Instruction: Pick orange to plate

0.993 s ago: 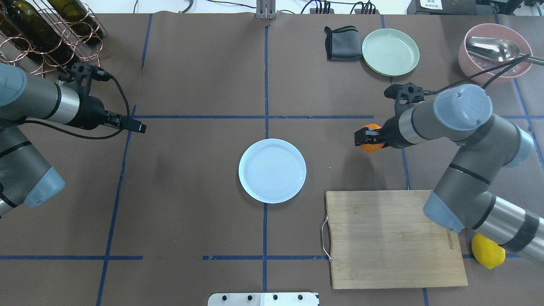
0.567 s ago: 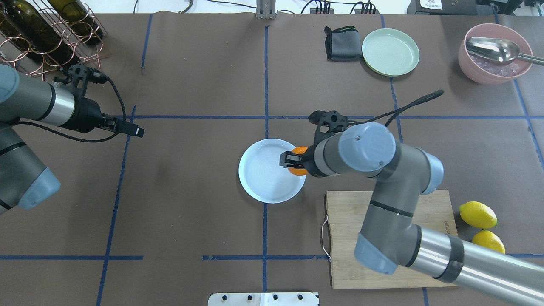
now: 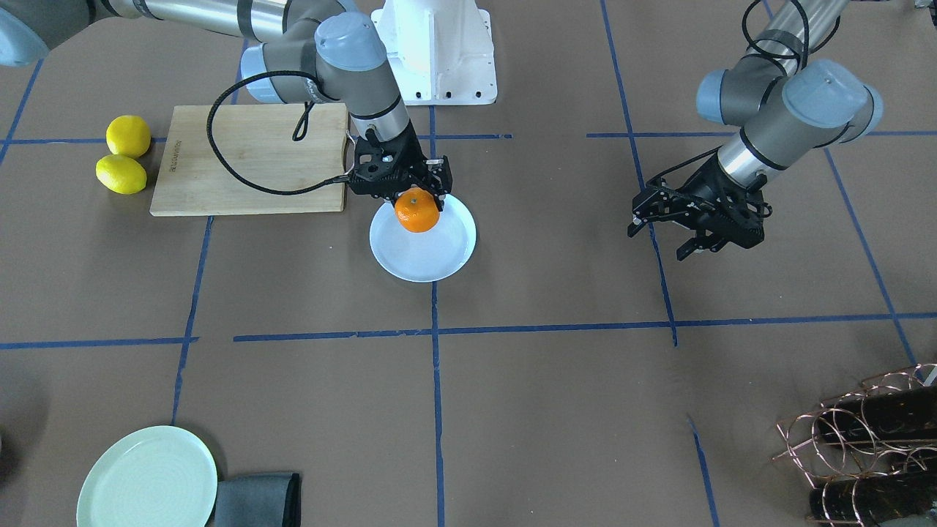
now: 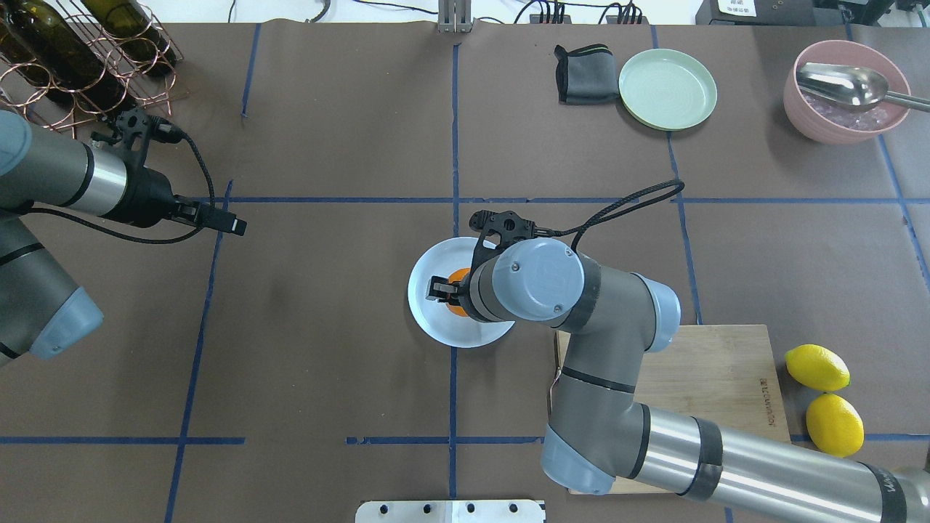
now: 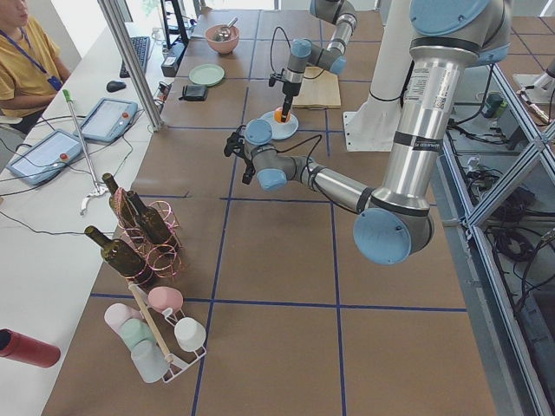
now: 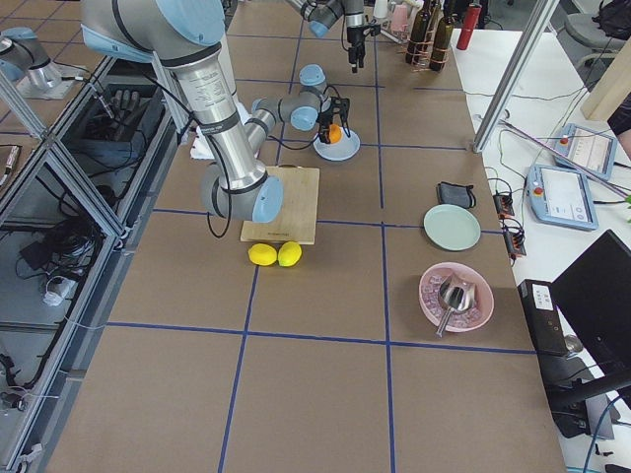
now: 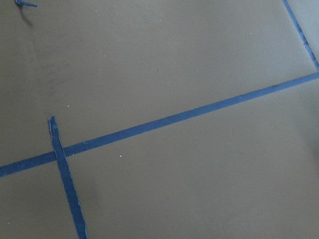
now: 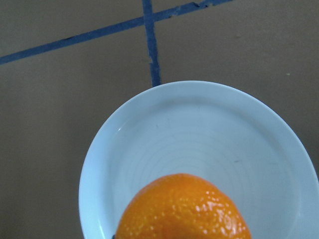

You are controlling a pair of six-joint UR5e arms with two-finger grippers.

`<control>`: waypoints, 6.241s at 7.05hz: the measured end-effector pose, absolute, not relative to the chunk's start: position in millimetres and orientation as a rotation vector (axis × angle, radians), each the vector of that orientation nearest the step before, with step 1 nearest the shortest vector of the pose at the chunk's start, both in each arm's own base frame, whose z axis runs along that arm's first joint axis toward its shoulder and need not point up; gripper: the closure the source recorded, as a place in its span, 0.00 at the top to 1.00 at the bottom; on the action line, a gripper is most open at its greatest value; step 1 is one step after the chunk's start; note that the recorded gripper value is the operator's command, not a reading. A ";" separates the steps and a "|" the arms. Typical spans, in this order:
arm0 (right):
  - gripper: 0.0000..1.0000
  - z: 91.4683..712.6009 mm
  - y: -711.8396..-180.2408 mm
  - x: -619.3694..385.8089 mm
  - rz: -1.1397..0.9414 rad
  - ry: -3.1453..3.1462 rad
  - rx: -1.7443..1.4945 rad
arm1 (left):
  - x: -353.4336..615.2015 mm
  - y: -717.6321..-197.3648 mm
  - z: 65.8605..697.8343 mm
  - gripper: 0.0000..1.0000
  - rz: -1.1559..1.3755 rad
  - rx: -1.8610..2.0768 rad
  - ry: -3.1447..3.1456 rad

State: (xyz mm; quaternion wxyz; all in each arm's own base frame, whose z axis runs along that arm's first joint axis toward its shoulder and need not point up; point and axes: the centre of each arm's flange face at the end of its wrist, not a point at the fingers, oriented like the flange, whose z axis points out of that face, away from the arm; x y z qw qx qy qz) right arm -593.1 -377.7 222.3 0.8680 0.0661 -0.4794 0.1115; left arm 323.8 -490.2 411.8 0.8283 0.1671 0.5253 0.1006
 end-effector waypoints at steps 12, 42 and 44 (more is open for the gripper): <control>1.00 234.0 -389.2 -434.8 0.201 -0.923 0.091 | 288.0 -490.3 426.4 0.99 0.249 0.343 1.121; 1.00 592.5 -515.8 14.8 -0.253 -0.775 0.045 | -51.4 -504.9 615.8 1.00 0.034 0.013 0.834; 1.00 594.1 -515.4 15.9 -0.230 -0.759 0.035 | -51.1 -501.9 615.0 1.00 0.031 0.014 0.839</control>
